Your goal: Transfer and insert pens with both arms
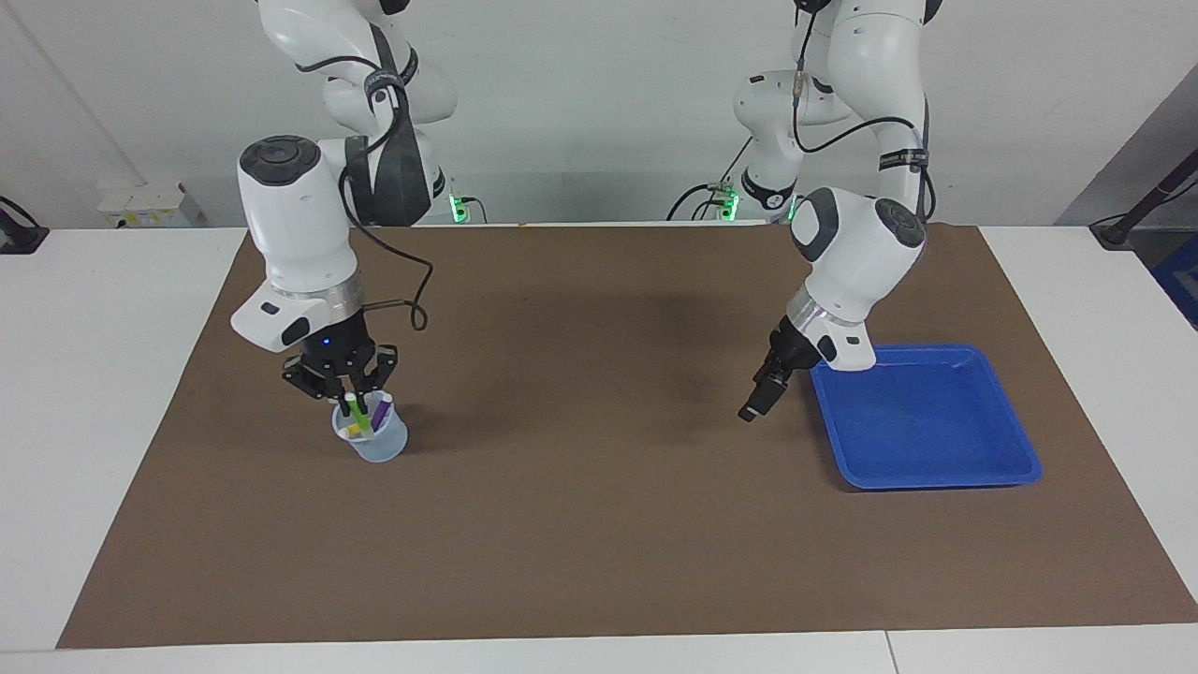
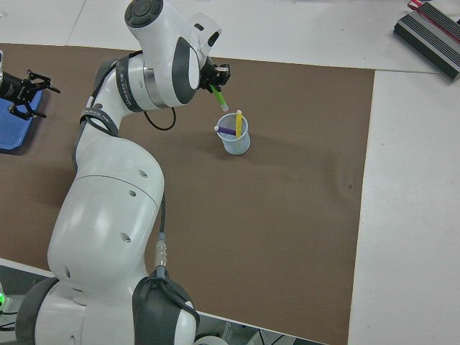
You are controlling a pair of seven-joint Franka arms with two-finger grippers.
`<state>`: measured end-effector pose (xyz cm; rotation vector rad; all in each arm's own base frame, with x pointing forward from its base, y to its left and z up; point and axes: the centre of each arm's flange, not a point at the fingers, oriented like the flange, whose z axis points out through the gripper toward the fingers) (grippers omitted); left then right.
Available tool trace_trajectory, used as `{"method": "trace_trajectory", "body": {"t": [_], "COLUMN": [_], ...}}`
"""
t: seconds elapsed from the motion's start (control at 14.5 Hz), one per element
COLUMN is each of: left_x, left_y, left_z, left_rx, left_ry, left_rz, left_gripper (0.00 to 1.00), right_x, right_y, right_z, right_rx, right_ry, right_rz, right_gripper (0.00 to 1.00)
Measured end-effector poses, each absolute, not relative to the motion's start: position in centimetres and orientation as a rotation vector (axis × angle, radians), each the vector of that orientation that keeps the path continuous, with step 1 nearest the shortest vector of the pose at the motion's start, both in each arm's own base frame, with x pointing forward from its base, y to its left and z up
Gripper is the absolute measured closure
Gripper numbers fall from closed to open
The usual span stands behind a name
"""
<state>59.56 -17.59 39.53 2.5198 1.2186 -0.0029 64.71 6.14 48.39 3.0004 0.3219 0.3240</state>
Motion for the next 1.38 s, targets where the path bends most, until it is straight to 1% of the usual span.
{"method": "trace_trajectory", "body": {"t": [0.34, 0.62, 0.83, 1.03, 1.17, 1.38], "left_x": [60.0, 61.1, 61.6, 61.9, 61.7, 60.6], "left_y": [-15.1, -9.0, -5.1, -4.7, -4.8, -5.6], "left_z": [41.1, 43.1, 45.2, 48.1, 49.7, 53.4], "left_rx": [2.727, 2.911, 3.056, 3.168, 3.183, 3.202], "left_ry": [1.005, 0.606, 0.340, 0.111, 0.057, 0.003], "left_rz": [0.040, 0.034, 0.072, 0.094, 0.078, 0.020], "left_gripper": [0.00, 0.00, 0.00, 0.00, 0.00, 0.00], "right_x": [63.4, 62.5, 62.5, 62.5, 62.5, 62.2], "right_y": [4.8, 5.3, 5.2, 5.1, 5.1, 5.1], "right_z": [46.5, 46.1, 45.5, 44.8, 44.7, 44.6], "right_rx": [3.004, 3.006, 3.004, 2.999, 2.997, 2.999], "right_ry": [0.324, 0.339, 0.343, 0.346, 0.345, 0.336], "right_rz": [0.252, 0.235, 0.296, 0.367, 0.393, 0.396], "right_gripper": [0.82, 0.82, 0.82, 0.82, 0.82, 0.82]}}
